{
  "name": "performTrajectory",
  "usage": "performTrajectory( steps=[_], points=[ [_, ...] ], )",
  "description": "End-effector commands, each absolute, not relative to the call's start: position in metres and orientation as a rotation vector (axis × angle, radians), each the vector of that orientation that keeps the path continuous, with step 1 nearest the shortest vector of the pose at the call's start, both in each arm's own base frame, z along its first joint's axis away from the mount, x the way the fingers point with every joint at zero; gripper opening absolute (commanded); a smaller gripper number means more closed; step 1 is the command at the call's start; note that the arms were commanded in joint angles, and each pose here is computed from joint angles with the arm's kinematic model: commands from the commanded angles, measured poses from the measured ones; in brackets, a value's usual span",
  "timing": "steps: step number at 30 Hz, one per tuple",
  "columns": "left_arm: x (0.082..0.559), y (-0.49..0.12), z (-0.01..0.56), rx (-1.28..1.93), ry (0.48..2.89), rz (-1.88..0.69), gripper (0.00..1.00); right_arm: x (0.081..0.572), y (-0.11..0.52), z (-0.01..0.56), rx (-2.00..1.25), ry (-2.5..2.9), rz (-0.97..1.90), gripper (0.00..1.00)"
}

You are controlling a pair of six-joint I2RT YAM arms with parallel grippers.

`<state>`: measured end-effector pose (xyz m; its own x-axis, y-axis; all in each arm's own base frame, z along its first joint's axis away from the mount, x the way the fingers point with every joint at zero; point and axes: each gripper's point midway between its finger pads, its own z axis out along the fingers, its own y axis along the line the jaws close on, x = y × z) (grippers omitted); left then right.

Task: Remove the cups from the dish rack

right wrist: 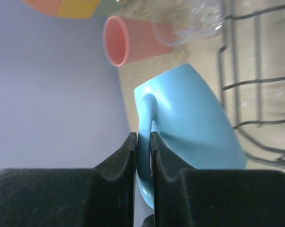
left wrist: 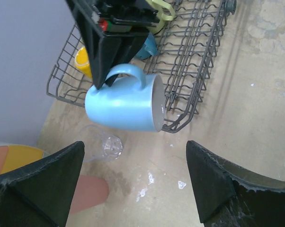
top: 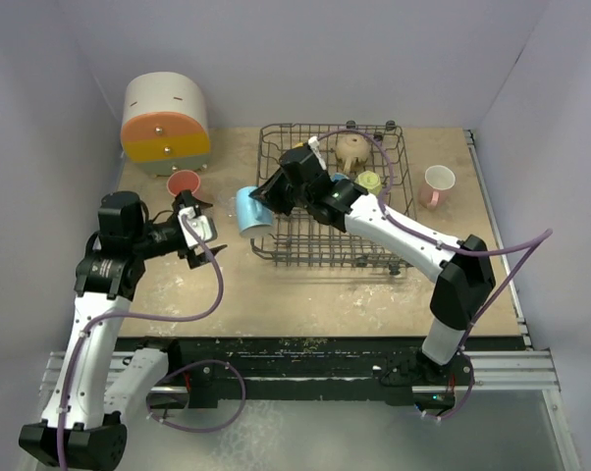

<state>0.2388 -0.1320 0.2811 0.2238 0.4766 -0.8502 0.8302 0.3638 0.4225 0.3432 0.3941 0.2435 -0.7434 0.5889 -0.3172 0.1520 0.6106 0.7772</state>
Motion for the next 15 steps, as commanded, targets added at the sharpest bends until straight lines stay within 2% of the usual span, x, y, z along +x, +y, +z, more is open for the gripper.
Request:
performTrajectory(
  steps=[1, 4, 7, 15],
  points=[
    [0.227, -0.133, 0.288, 1.344, 1.263, -0.265, 0.89, 0.322, 0.425, 0.363, 0.66, 1.976, 1.476, 0.0],
    [0.221, -0.13, 0.286, 1.336, 1.189, -0.187, 0.87, 0.312, 0.434, 0.37, 0.697, 1.935, 1.557, 0.0],
    [0.221, -0.125, 0.284, 1.325, 1.143, -0.101, 0.89, 0.302, 0.442, 0.371, 0.736, 1.923, 1.601, 0.0],
    [0.22, -0.117, 0.28, 1.139, 1.251, -0.142, 0.85, 0.279, 0.46, 0.382, 0.858, 1.834, 1.728, 0.0]
  ],
)
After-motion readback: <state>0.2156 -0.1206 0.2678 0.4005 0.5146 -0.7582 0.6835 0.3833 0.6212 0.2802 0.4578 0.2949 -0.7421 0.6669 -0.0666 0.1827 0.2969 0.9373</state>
